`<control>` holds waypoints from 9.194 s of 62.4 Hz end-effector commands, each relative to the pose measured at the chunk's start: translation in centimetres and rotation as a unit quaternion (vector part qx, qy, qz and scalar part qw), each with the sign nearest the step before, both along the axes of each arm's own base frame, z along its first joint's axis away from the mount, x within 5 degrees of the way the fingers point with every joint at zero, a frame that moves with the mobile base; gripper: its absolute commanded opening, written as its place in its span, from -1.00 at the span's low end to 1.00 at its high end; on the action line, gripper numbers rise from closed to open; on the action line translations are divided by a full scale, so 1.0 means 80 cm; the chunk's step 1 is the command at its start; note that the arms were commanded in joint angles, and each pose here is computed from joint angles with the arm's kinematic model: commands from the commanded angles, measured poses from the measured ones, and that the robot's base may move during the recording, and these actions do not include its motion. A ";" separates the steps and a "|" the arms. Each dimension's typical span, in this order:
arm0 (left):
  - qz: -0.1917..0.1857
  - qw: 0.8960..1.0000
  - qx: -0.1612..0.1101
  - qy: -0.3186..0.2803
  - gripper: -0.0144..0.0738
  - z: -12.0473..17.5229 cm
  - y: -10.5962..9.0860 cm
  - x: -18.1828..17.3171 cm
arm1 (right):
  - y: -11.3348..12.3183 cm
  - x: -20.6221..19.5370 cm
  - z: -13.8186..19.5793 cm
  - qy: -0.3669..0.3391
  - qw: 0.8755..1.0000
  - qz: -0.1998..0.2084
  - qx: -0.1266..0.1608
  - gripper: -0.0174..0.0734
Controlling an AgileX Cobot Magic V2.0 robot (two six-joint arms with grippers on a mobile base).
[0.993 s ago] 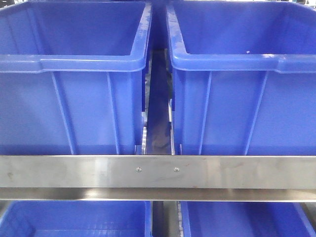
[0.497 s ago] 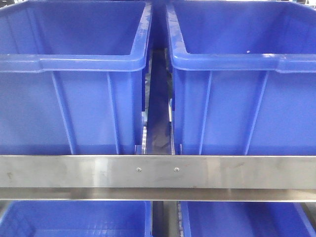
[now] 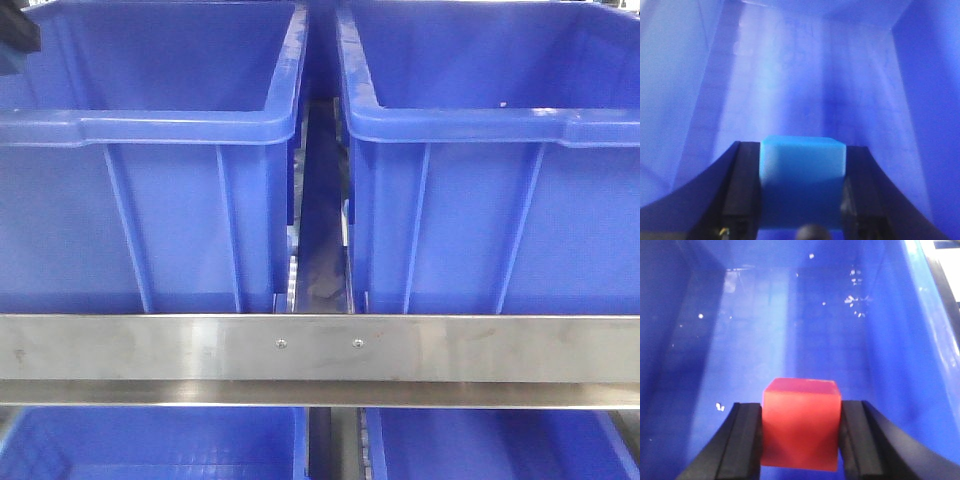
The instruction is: Sort and place red and blue blocks on shelf
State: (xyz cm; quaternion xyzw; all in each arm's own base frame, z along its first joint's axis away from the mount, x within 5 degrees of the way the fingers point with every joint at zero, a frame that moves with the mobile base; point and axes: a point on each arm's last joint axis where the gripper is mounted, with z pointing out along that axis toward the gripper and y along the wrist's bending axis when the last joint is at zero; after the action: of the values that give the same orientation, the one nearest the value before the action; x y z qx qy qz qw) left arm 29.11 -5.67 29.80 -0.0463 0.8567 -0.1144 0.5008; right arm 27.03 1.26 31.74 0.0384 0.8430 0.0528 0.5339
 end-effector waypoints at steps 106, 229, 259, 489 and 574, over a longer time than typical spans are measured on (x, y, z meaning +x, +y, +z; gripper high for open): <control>-0.020 0.996 -0.005 -0.085 -0.39 0.034 -0.006 0.003 | -0.001 0.004 0.040 -0.108 0.994 0.000 -0.009 -0.51; -0.010 0.988 0.000 -0.155 -0.39 -0.002 0.044 -0.217 | -0.010 -0.199 -0.009 -0.177 0.984 0.006 -0.033 -0.51; -0.010 0.988 0.000 -0.155 -0.39 -0.002 0.044 -0.217 | -0.010 -0.202 -0.014 -0.170 0.985 0.006 -0.033 -0.51; -0.010 0.988 0.000 -0.155 -0.39 -0.002 0.044 -0.217 | -0.012 -0.268 -0.146 -0.238 0.971 0.002 0.004 -0.51; 0.014 0.960 -0.037 -0.276 -0.39 -0.114 0.062 -0.295 | -0.012 -0.268 -0.146 -0.238 0.971 0.002 0.004 -0.51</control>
State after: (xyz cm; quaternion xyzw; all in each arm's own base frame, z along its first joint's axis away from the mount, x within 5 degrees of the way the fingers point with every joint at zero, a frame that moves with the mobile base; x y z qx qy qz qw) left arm 5.62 -0.57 19.98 -0.0480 0.7171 -0.1270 0.6836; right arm 5.66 0.29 19.18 0.0311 0.7289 0.0656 0.6807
